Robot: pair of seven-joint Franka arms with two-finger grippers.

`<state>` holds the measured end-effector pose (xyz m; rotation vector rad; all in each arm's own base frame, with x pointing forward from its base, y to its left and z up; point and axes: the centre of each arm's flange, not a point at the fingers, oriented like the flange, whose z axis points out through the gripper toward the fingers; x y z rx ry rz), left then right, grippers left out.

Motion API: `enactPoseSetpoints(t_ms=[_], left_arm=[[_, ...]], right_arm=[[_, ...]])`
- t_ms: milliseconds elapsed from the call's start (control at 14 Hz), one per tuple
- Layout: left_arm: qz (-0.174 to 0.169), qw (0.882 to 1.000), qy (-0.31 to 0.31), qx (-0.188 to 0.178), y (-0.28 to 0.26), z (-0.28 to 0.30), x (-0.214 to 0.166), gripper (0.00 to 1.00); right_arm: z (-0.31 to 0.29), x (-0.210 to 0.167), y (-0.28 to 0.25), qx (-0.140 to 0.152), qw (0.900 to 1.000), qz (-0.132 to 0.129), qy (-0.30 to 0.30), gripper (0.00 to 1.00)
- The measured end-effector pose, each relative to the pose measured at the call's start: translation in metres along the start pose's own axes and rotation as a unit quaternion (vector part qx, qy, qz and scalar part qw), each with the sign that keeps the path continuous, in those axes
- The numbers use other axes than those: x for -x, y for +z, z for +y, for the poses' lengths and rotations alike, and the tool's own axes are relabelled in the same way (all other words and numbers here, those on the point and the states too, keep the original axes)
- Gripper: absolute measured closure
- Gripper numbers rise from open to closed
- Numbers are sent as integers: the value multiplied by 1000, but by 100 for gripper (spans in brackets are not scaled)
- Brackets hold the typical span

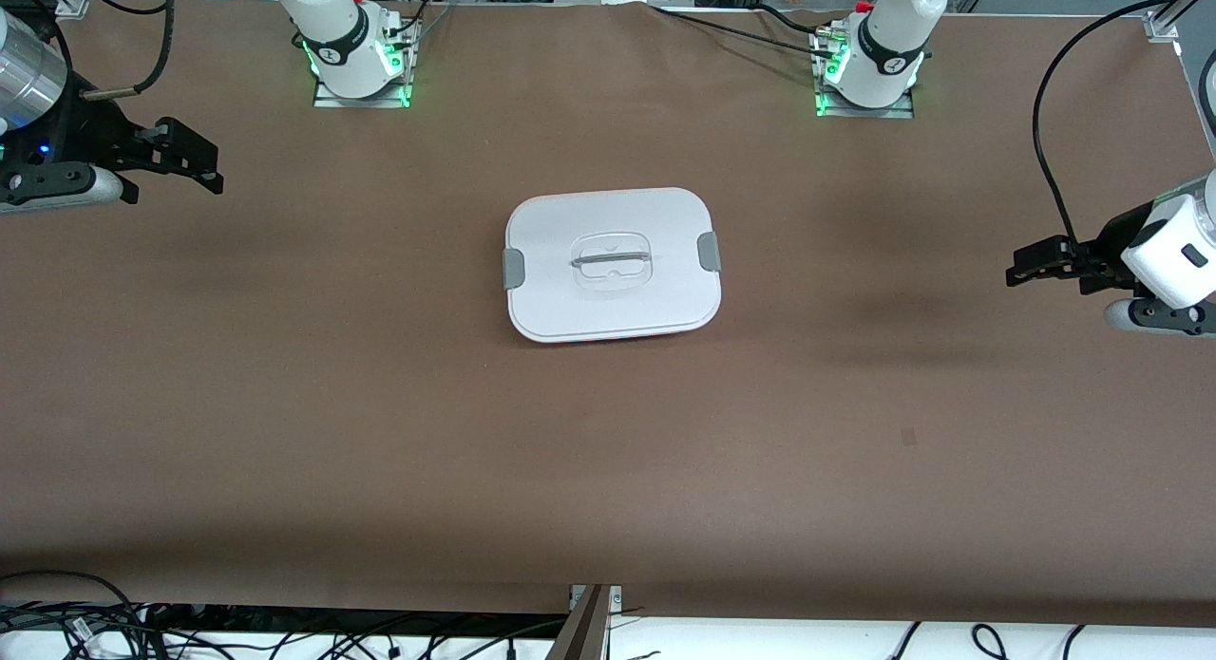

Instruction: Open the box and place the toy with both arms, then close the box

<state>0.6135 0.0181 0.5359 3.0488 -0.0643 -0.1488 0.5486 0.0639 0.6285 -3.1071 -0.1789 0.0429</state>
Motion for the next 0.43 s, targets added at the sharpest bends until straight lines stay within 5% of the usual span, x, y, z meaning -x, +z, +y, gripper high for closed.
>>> enactPoseSetpoints(t_ms=[430], left_arm=[[-2,1000,4,-30,-2,-3,0,0]], right_arm=[[0,0,0,0,1000,0,0,0]])
